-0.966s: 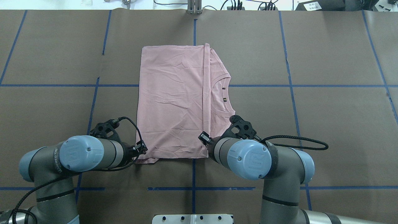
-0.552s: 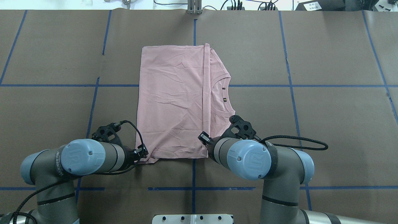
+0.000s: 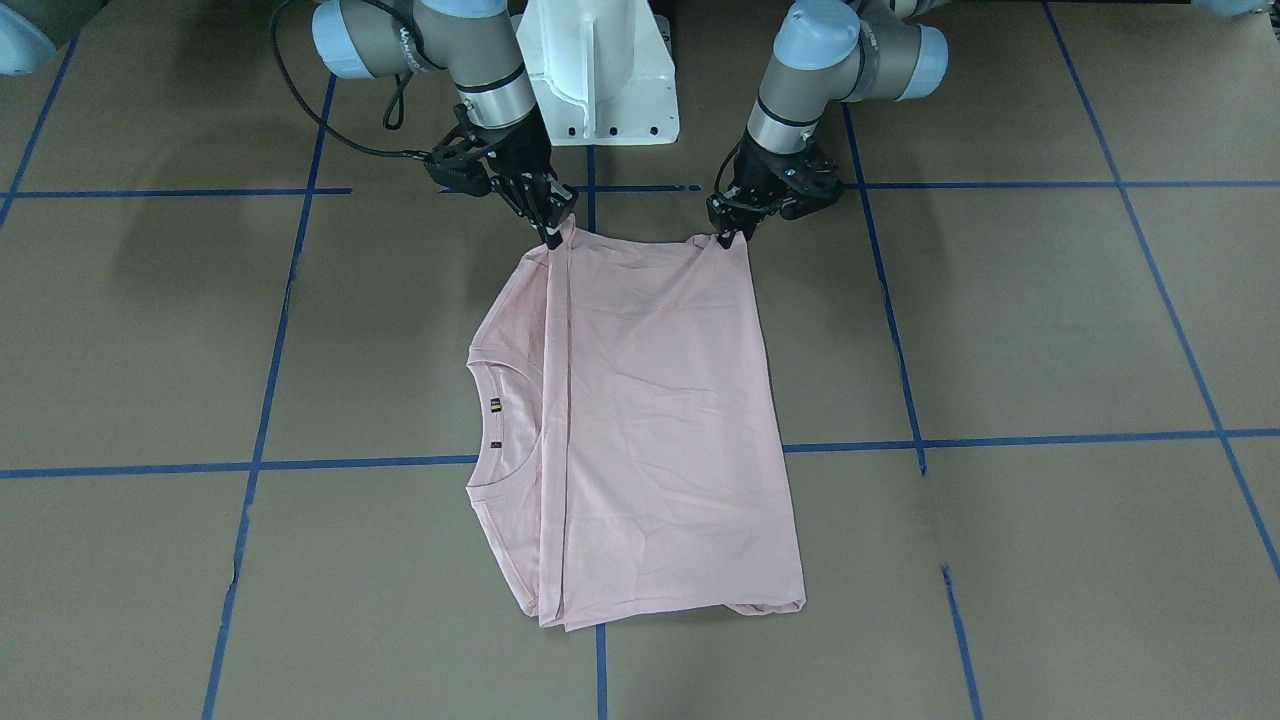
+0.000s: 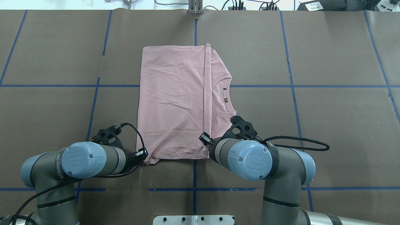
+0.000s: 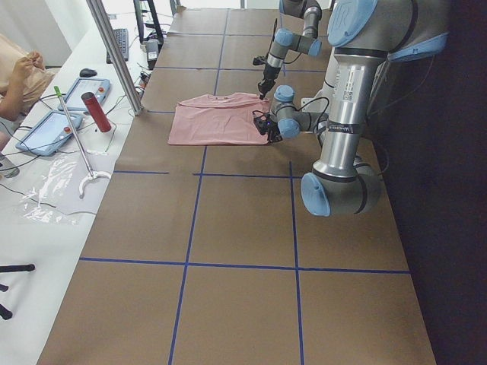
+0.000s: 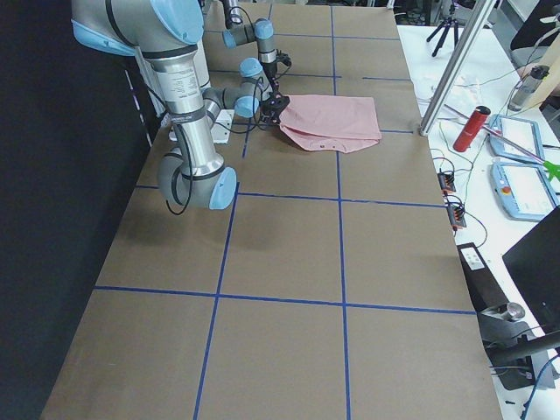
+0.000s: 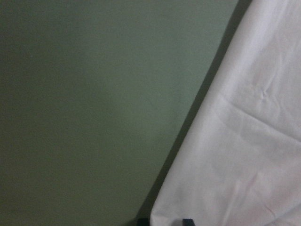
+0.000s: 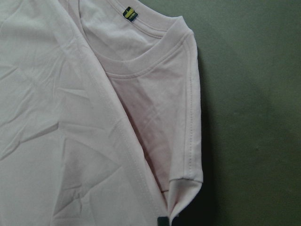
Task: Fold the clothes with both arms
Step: 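Lift the near edge with both grippers and fold it over toward the far edge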
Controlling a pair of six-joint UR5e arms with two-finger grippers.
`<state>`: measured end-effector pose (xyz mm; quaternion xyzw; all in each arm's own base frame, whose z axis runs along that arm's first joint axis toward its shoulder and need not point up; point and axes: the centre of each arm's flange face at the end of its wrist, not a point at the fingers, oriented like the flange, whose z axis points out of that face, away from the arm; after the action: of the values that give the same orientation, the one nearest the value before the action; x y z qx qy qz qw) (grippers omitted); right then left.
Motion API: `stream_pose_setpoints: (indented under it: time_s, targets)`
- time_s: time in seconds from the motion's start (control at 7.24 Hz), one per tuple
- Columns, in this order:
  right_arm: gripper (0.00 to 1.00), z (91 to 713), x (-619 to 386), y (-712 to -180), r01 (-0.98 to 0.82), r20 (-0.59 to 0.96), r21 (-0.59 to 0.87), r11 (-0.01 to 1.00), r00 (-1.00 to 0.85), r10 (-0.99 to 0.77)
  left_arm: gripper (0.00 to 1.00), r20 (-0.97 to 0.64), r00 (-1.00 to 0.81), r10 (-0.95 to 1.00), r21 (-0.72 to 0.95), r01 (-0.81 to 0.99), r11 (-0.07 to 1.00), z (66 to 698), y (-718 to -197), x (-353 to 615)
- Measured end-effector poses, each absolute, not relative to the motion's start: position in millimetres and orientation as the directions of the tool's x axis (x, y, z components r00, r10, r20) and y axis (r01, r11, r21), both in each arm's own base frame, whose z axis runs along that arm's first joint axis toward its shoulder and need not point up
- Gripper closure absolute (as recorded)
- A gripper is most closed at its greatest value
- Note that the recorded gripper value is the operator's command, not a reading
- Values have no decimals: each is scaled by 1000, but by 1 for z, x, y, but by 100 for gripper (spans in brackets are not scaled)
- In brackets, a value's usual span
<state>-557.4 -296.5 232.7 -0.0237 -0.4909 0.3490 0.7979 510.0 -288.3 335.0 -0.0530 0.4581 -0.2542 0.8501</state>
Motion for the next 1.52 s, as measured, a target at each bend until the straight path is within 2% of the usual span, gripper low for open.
stream_pose_setpoints:
  time_s: [0.97,1.52]
  targets:
    - [100,242,-516,-289,-518,774,-387,763,268,574,100,-752,445,-486,-325,391,861,303,-285,488]
    - [100,216,-479,-277,-491,799,-412,768,211,563,100,-777,393,-491,-364,356,861,233,-265,432]
